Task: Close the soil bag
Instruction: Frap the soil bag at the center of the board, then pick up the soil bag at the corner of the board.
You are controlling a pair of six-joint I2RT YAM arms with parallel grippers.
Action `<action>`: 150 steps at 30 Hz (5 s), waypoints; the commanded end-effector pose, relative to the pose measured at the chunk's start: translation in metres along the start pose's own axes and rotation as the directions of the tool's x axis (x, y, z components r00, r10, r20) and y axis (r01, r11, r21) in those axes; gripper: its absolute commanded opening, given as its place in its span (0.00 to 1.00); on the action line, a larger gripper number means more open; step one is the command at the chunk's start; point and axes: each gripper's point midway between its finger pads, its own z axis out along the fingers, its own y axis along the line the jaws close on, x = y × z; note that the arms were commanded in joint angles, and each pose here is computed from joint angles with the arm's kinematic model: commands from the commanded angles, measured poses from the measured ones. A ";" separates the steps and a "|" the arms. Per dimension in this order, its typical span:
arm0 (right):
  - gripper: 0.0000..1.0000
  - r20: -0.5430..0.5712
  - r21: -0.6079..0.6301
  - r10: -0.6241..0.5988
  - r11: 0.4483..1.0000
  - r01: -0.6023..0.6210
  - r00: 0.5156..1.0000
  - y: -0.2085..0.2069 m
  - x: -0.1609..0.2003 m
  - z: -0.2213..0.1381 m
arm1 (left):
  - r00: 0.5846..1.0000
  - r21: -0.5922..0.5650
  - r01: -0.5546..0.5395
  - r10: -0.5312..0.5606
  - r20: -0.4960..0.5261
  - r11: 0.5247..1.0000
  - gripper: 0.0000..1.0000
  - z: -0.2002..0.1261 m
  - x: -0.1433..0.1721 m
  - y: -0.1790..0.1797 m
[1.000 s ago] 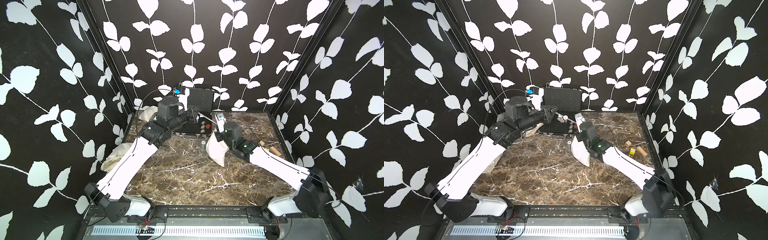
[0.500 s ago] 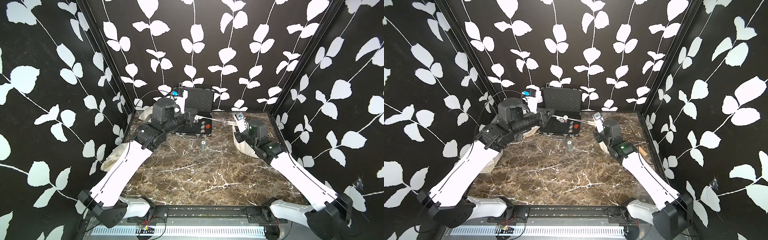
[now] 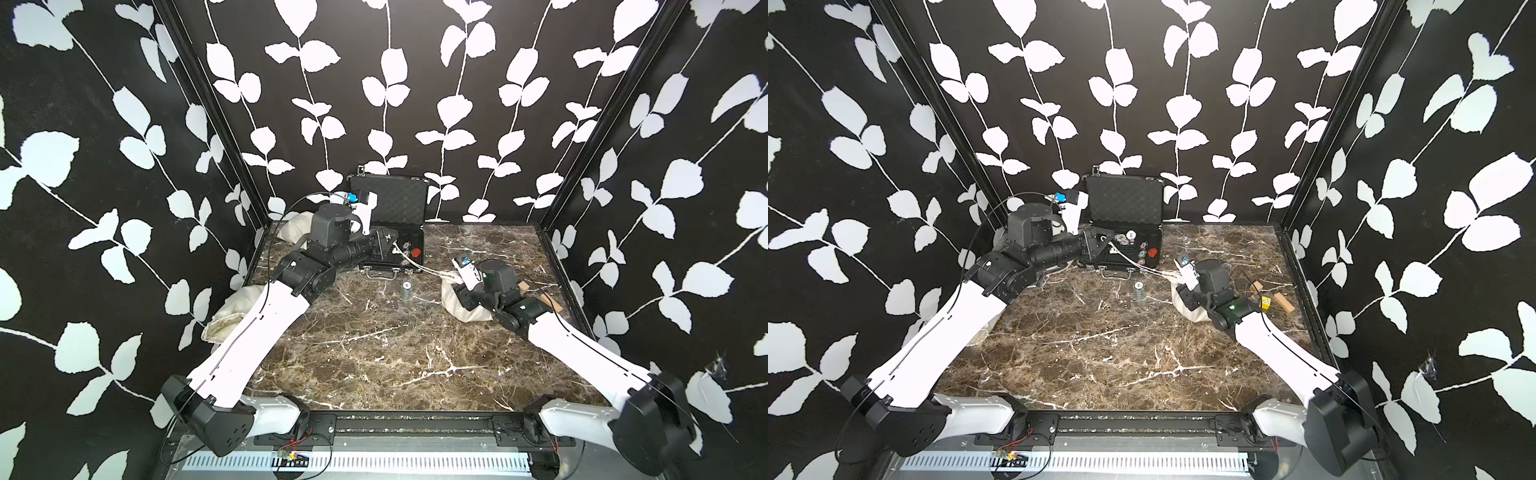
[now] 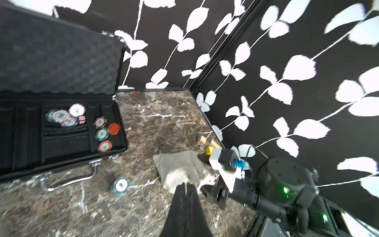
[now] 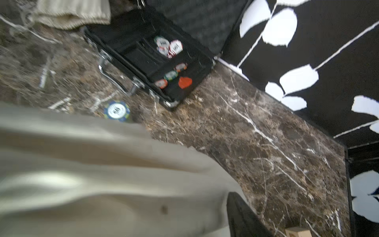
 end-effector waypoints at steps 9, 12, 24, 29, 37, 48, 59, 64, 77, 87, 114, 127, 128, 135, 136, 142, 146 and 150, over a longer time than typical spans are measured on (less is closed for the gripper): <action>0.78 0.329 -0.039 -0.040 0.998 0.056 0.944 0.043 -0.107 -0.046 | 0.996 0.166 -0.057 0.046 0.072 0.985 0.00 -0.009 -0.034 -0.066; 0.79 0.353 -0.062 -0.038 0.996 0.063 0.935 0.051 -0.122 -0.048 | 0.995 0.188 -0.080 0.066 0.080 0.979 0.00 -0.010 -0.037 -0.078; 0.21 0.195 0.284 -0.067 0.959 0.009 0.978 -0.004 -0.107 -0.034 | 0.988 0.143 -0.119 0.103 0.114 0.982 0.00 -0.020 -0.045 -0.078; 0.13 -0.083 0.535 -0.076 0.838 0.109 0.994 -0.060 -0.031 -0.036 | 0.974 -0.011 -0.128 0.128 0.187 0.992 0.00 -0.052 -0.063 -0.050; 0.09 -0.165 0.663 0.016 0.742 0.099 0.986 -0.127 0.022 -0.085 | 0.949 -0.181 -0.118 0.164 0.269 0.976 0.00 -0.092 -0.086 -0.015; 0.05 -0.187 0.556 -0.039 0.820 0.138 0.982 -0.142 0.014 -0.057 | 0.967 -0.270 -0.086 0.145 0.208 0.959 0.00 -0.078 -0.063 0.022; 0.06 -0.190 0.501 0.008 0.861 0.090 0.982 -0.156 0.030 -0.025 | 0.971 -0.323 0.022 0.056 0.231 0.946 0.00 -0.099 -0.053 0.066; 0.06 -0.094 0.596 -0.092 0.792 0.130 0.991 -0.185 -0.054 -0.085 | 0.959 -0.268 -0.009 0.085 0.272 0.963 0.00 -0.107 -0.080 0.041; 0.09 -0.337 0.540 0.015 0.822 0.180 0.941 -0.183 0.071 -0.014 | 0.982 -0.306 0.074 -0.017 0.186 0.949 0.00 -0.075 -0.028 0.087; 0.08 -0.253 0.614 0.014 0.775 0.149 0.967 -0.210 0.015 -0.038 | 0.975 -0.280 0.045 0.020 0.223 0.959 0.00 -0.086 -0.052 0.073; 0.00 -0.137 0.653 0.001 0.752 0.089 0.991 -0.252 -0.064 -0.059 | 0.988 -0.328 0.018 0.034 0.152 0.945 0.00 -0.063 -0.038 0.096; 0.06 -0.332 0.467 0.256 0.881 -0.078 0.908 -0.200 0.079 0.058 | 0.996 -0.570 0.002 -0.051 -0.071 0.822 0.18 0.010 0.055 0.192; 0.09 -0.332 0.462 0.264 0.882 -0.088 0.906 -0.198 0.082 0.058 | 0.996 -0.587 0.012 -0.065 -0.068 0.810 0.30 0.007 0.054 0.199; 0.44 -0.268 0.511 0.286 0.852 -0.115 0.920 -0.210 0.061 0.024 | 0.993 -0.792 0.064 -0.121 -0.012 0.608 0.68 -0.055 0.042 0.280; 0.53 -0.242 0.517 0.280 0.848 -0.121 0.929 -0.210 0.054 0.015 | 0.990 -0.810 0.077 -0.142 -0.009 0.582 0.70 -0.063 0.045 0.293; 0.87 -0.078 0.516 0.267 0.835 -0.191 0.960 -0.199 0.026 -0.026 | 0.962 -0.883 0.098 -0.270 -0.033 0.460 0.86 -0.067 0.069 0.373; 0.99 -0.018 0.473 0.264 0.852 -0.224 0.964 -0.184 0.026 -0.038 | 0.932 -0.903 0.034 -0.340 -0.125 0.428 0.91 -0.041 0.087 0.418; 1.00 0.005 0.416 0.265 0.876 -0.243 0.964 -0.165 0.032 -0.044 | 0.904 -0.909 0.014 -0.394 -0.166 0.416 0.92 -0.021 0.100 0.453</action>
